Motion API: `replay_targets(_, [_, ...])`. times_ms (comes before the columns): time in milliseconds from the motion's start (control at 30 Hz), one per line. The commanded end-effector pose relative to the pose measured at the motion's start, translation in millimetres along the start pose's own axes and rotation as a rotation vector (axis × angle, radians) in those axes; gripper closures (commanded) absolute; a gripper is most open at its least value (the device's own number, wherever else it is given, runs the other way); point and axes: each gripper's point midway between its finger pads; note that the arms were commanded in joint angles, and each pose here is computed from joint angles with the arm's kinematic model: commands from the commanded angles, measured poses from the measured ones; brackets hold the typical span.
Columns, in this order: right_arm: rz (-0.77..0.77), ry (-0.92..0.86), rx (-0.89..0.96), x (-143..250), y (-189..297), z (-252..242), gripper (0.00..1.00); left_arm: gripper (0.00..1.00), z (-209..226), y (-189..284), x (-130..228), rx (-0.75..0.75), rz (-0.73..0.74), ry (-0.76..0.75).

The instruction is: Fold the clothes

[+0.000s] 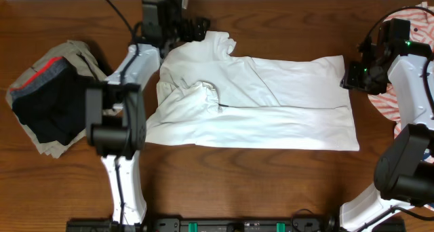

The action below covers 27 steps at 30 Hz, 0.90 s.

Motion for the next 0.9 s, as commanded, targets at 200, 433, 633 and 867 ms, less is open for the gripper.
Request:
replay_targets(200, [-0.015, 0.033, 0.000, -2, 6, 5, 0.54, 0.02, 10, -37, 41, 0.025, 0.025, -0.013])
replay_targets(433, [-0.023, 0.032, -0.001, -4, 6, 5, 0.54, 0.06, 4, -51, 68, 0.038, 0.077, -0.007])
replay_targets(633, [-0.020, 0.037, -0.002, -3, 6, 7, 0.57, 0.32, 8, -57, 87, 0.036, 0.117, 0.008])
replay_targets(867, [-0.021, 0.038, -0.002, -3, 6, 7, 0.60, 0.94, -1, -49, 88, 0.102, 0.148, 0.053])
Point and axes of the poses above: each gripper's point midway between its finger pads, its own y axis back along the fingers, its own z axis along the line the jaws close on, x = y × z, and after that the axes turned 3 degrees about -y, right-handed
